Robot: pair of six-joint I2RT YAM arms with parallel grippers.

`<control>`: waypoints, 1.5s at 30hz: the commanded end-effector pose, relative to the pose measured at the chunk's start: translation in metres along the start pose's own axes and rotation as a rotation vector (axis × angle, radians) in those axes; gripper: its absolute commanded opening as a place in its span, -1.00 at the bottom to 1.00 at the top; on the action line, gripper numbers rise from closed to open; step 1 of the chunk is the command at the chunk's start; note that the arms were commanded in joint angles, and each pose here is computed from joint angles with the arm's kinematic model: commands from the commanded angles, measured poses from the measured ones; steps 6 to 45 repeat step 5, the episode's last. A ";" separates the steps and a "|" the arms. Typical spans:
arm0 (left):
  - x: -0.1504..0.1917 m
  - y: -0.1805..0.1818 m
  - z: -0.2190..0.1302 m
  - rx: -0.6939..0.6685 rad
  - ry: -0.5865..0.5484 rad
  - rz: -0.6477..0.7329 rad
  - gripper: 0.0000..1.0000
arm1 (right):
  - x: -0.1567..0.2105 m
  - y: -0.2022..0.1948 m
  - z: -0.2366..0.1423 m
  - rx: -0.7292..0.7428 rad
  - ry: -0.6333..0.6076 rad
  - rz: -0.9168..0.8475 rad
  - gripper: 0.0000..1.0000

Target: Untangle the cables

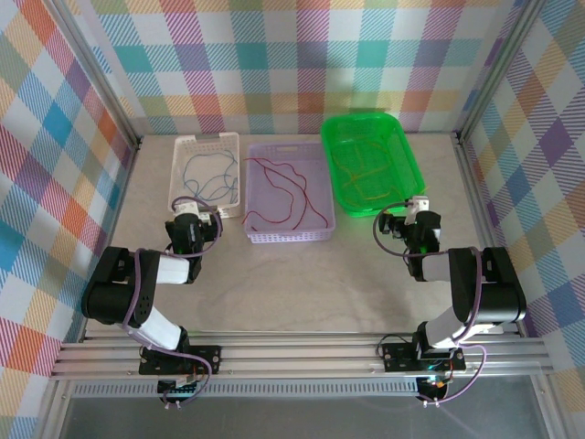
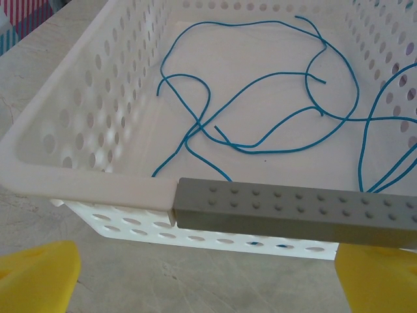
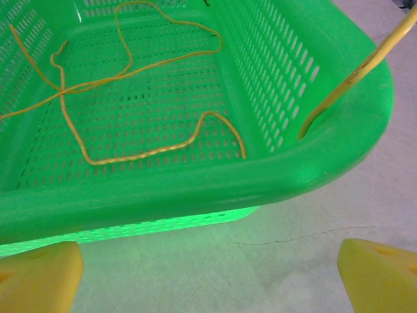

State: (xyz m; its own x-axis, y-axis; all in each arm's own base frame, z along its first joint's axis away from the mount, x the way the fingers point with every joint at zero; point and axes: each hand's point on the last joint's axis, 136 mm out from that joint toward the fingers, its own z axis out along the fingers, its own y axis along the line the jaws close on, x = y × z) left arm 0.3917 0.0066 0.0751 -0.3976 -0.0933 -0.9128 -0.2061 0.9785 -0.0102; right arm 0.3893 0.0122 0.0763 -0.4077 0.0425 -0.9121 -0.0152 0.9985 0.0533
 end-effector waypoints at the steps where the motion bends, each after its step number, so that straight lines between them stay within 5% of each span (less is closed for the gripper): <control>1: -0.006 0.000 -0.001 0.017 -0.027 -0.002 1.00 | -0.018 0.004 0.001 -0.020 -0.050 -0.003 0.99; 45: -0.007 -0.001 -0.002 0.019 -0.031 -0.003 1.00 | -0.018 0.004 0.001 -0.021 -0.050 -0.004 0.99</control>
